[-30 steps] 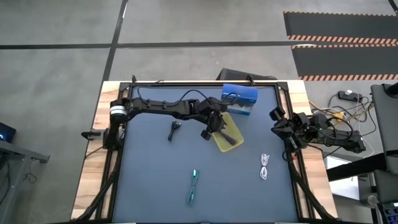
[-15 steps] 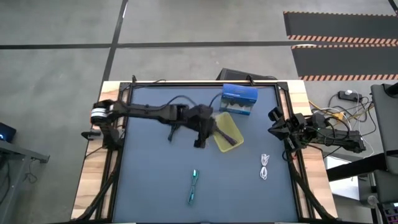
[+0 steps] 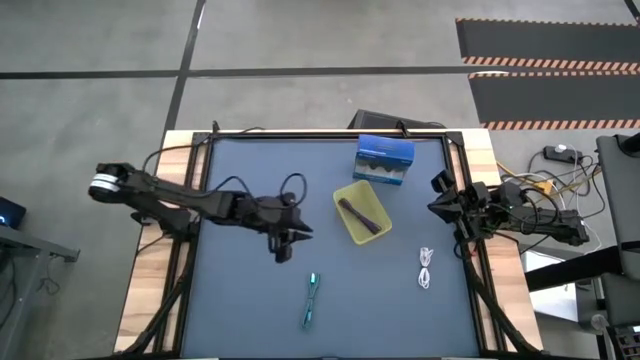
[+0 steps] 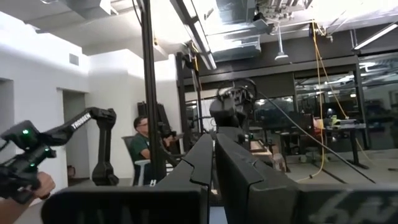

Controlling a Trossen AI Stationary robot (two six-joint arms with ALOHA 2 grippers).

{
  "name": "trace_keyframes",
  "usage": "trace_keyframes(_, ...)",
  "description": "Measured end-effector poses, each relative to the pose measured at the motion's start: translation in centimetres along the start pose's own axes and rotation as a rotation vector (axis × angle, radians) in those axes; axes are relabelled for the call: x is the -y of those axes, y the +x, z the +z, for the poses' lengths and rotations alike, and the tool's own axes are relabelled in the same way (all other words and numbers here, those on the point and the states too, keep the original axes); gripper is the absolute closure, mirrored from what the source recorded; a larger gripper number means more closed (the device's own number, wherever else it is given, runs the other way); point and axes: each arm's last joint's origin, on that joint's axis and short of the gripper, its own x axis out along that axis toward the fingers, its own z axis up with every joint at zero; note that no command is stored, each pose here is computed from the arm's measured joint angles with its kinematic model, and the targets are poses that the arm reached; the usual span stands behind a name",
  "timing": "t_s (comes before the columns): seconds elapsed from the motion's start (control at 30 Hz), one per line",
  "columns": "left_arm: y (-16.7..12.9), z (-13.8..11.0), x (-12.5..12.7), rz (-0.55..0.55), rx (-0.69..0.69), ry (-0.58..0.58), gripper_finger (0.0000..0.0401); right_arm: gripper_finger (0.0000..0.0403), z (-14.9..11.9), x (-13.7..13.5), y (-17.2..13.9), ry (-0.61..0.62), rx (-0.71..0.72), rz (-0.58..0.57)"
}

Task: Pick and place USB-C Cables
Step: Put the white charger cable into the yellow bin

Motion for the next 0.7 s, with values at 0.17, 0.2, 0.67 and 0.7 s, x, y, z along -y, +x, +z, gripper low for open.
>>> trace_keyframes(0.17,-1.3,-2.4,-0.9,0.099,0.063,-0.090,0.0335,0.0390,0.0,0.0,0.0,-0.027,0.006,-0.007)
trace_keyframes(0.2,-1.4,-2.8,-1.1,0.117,0.074,-0.098,0.0335,0.0390,0.0,0.0,0.0,-0.028,0.006,-0.007)
trace_keyframes(0.67,-2.3,-3.5,-1.7,0.245,0.158,-0.073,0.0335,0.0390,0.0,0.0,0.0,0.006,0.002,-0.008)
trace_keyframes(0.7,-2.3,-3.4,-1.7,0.262,0.167,-0.077,0.0335,0.0390,0.0,0.0,0.0,-0.003,0.004,-0.008)
